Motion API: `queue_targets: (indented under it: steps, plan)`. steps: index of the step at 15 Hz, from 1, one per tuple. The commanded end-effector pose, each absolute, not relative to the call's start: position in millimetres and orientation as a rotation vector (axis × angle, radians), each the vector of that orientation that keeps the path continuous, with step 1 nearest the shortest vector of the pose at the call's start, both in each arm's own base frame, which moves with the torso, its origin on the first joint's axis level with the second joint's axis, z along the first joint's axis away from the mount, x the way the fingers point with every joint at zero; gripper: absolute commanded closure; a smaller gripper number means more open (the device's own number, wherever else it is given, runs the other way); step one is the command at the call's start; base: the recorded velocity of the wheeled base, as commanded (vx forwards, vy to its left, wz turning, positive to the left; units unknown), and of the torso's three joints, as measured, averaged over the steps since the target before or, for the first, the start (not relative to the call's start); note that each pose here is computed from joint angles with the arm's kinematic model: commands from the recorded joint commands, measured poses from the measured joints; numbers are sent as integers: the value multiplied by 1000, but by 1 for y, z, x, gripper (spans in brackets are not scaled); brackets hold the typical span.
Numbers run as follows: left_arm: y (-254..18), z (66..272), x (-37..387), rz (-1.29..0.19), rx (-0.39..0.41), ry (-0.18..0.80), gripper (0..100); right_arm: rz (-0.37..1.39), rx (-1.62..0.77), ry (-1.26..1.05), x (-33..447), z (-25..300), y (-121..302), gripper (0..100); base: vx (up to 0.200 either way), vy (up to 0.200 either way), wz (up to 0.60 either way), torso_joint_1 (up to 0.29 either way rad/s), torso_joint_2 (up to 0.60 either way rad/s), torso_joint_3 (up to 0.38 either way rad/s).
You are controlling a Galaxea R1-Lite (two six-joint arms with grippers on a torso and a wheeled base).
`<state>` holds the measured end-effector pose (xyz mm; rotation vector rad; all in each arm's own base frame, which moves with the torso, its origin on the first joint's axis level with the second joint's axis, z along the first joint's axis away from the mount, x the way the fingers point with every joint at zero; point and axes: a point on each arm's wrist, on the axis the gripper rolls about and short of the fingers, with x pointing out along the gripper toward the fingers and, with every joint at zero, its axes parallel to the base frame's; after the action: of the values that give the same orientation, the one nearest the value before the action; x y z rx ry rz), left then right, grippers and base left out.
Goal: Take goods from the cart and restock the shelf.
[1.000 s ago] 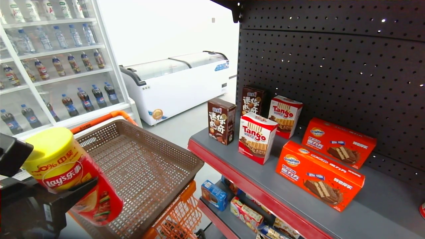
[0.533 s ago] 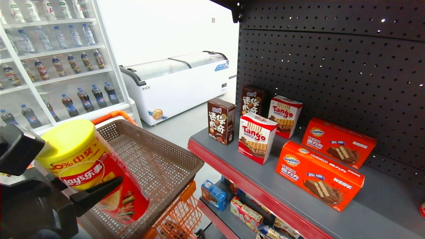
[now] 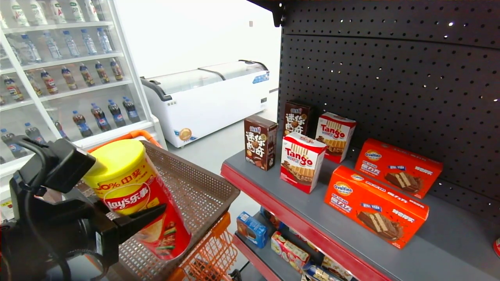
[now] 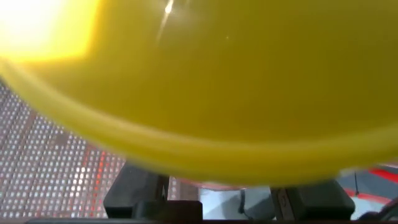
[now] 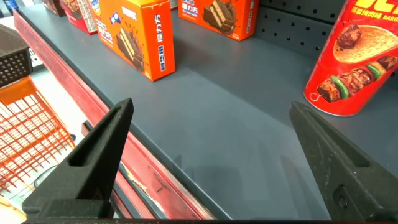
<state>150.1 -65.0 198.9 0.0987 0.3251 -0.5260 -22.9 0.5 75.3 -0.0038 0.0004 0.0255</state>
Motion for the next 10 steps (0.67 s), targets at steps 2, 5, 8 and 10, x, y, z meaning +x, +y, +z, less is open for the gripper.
queue_targets:
  steps: [2,5,8,10]
  plan:
    - [-81,194,153,-624,109,355,100,26,-5,1,-23,75,1,0,0,0,0,0,0,0]
    - [-89,186,158,-722,108,397,100,26,-5,1,-23,75,1,0,0,0,0,0,0,0]
    - [-96,184,167,-745,103,395,100,25,-5,1,-23,75,0,0,0,0,0,0,0,0]
    - [-100,187,168,-767,104,376,100,26,-5,1,-23,75,1,0,0,0,0,0,0,0]
